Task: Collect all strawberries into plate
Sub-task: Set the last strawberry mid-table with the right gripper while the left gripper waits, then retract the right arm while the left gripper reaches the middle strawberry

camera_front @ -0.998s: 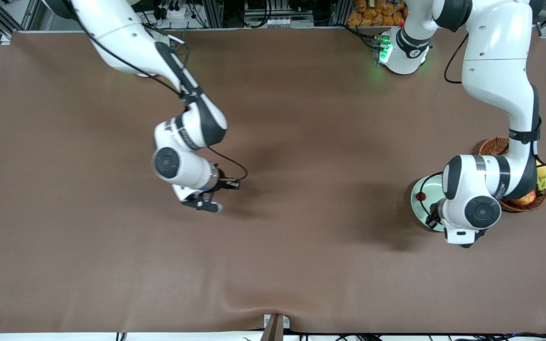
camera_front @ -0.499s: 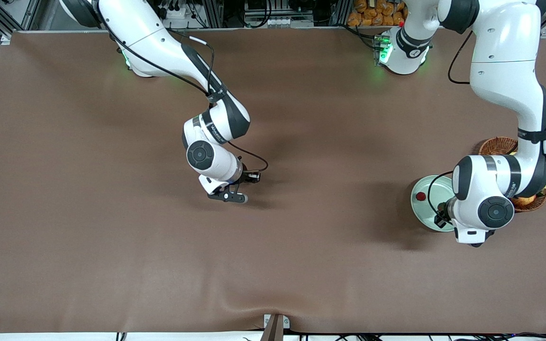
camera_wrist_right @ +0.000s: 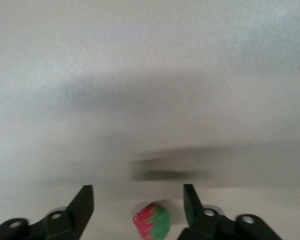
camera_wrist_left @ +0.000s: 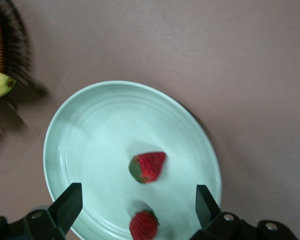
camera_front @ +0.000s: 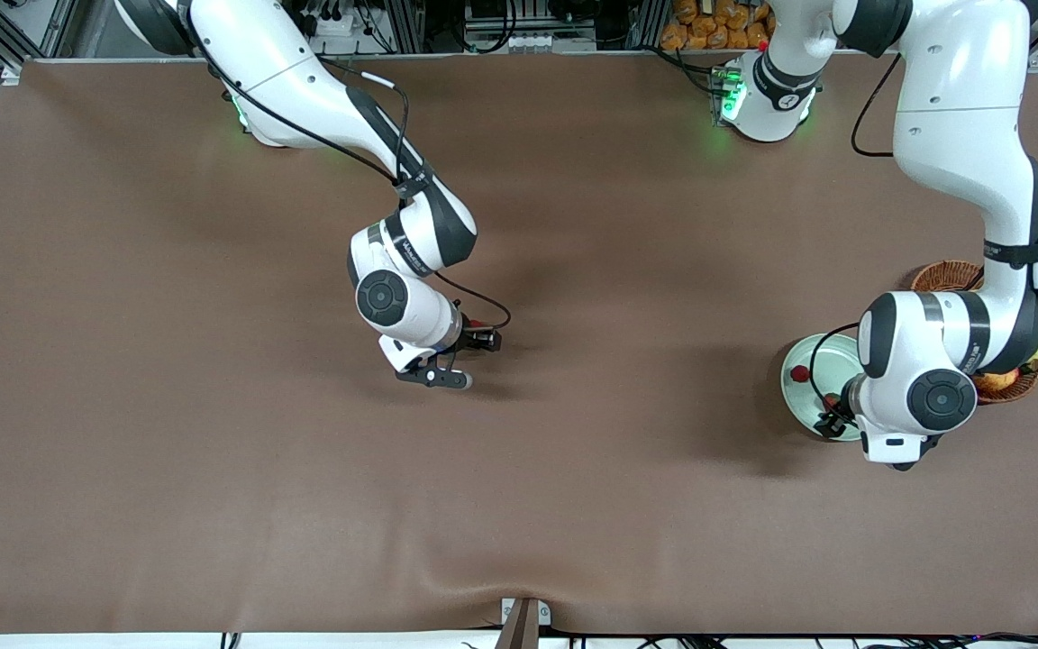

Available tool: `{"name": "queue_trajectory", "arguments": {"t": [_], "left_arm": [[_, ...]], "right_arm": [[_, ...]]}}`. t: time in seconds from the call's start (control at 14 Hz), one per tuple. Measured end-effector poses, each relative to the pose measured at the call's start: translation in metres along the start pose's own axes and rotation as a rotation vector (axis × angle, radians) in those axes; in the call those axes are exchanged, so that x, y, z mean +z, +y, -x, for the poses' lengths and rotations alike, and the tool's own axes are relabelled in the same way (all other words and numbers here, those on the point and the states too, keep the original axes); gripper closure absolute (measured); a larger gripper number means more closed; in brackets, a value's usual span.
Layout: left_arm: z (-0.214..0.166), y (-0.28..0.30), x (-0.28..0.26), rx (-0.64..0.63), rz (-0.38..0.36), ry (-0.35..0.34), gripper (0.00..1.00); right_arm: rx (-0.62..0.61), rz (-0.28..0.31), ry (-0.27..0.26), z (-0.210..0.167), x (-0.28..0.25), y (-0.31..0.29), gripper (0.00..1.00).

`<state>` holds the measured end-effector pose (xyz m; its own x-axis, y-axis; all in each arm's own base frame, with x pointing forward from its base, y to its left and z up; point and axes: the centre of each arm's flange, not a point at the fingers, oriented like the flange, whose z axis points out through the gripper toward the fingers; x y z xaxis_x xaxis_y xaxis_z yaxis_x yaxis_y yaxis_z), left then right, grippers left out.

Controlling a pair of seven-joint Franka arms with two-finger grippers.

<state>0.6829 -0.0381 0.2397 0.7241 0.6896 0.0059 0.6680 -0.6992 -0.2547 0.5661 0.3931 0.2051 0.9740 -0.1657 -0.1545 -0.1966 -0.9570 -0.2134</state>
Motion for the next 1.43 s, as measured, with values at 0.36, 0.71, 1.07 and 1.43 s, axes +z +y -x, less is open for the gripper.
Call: {"name": "queue_trajectory", "arguments": {"t": [0.36,0.71,1.07,1.43], "left_arm": [[0.09,0.067,-0.05,0.146,0.098,-0.002,0.0],[0.238,0.145,-0.097,0.249,0.186,-0.002,0.0],[0.379,0.195,-0.108,0.381,0.281,0.003,0.0],[0.467,0.238,-0.092,0.432,0.404,0.008,0.0]], "right_arm": [[0.064,-0.054,0.063,-0.05,-0.066,0.025,0.0],[0.052,0.053,0.065,-0.065,-0.196,0.077,0.0],[0.095,0.16,0.045,-0.034,-0.335,0.139,0.0],[0.037,0.157,-0.009,-0.025,-0.437,0.235,0.0]]}}
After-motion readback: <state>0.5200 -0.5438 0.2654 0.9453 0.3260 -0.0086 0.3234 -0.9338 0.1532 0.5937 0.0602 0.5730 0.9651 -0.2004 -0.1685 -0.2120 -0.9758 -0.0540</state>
